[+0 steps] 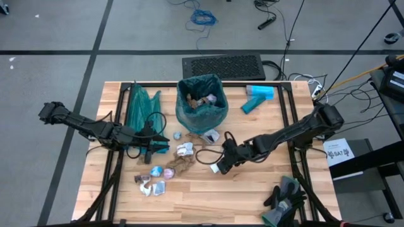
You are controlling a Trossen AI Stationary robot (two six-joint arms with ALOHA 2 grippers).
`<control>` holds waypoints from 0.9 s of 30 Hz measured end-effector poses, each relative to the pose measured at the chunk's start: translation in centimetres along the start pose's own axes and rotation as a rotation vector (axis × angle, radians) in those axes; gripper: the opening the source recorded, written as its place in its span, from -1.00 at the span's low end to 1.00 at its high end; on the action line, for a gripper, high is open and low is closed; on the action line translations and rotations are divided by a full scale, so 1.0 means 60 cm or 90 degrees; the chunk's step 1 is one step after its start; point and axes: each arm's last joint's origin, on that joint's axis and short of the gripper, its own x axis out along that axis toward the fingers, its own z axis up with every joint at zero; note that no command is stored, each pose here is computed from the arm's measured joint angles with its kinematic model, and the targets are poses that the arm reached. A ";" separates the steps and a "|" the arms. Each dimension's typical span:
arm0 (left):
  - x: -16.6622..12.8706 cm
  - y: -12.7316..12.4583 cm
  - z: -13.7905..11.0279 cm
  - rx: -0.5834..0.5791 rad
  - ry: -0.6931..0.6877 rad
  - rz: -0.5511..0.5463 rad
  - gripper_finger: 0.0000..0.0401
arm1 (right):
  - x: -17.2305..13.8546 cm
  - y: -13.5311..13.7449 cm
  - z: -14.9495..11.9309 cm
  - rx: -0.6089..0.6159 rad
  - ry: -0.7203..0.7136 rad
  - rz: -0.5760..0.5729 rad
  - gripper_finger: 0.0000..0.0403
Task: Place trash/remove bag and relplace
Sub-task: Put the white paper into the blue trash bag inside the black trash bin
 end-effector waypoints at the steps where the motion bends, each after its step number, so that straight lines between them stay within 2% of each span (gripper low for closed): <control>1: 0.000 0.000 0.000 0.000 0.000 0.000 -0.37 | 0.008 0.001 -0.001 0.000 0.000 0.001 -0.15; 4: 0.000 0.000 0.000 -0.011 0.000 0.000 -0.37 | 0.034 0.000 -0.005 0.003 0.015 0.000 -0.15; 10: 0.000 -0.002 -0.001 -0.027 0.007 -0.024 -0.37 | 0.075 -0.015 -0.013 0.022 0.029 -0.048 -0.15; 14: 0.000 -0.002 -0.001 -0.032 0.009 -0.029 -0.37 | 0.100 -0.023 -0.018 0.016 0.041 -0.067 -0.23; 19: 0.000 -0.002 -0.001 -0.032 0.009 -0.029 -0.37 | 0.121 -0.007 -0.016 -0.011 0.030 0.011 -0.50; 23: 0.000 -0.002 -0.001 -0.032 0.009 -0.030 -0.37 | 0.115 0.004 -0.005 -0.023 0.007 0.054 -0.92; 27: 0.000 -0.002 -0.001 -0.032 0.010 -0.030 -0.37 | 0.091 0.020 0.015 -0.044 -0.013 0.076 -0.98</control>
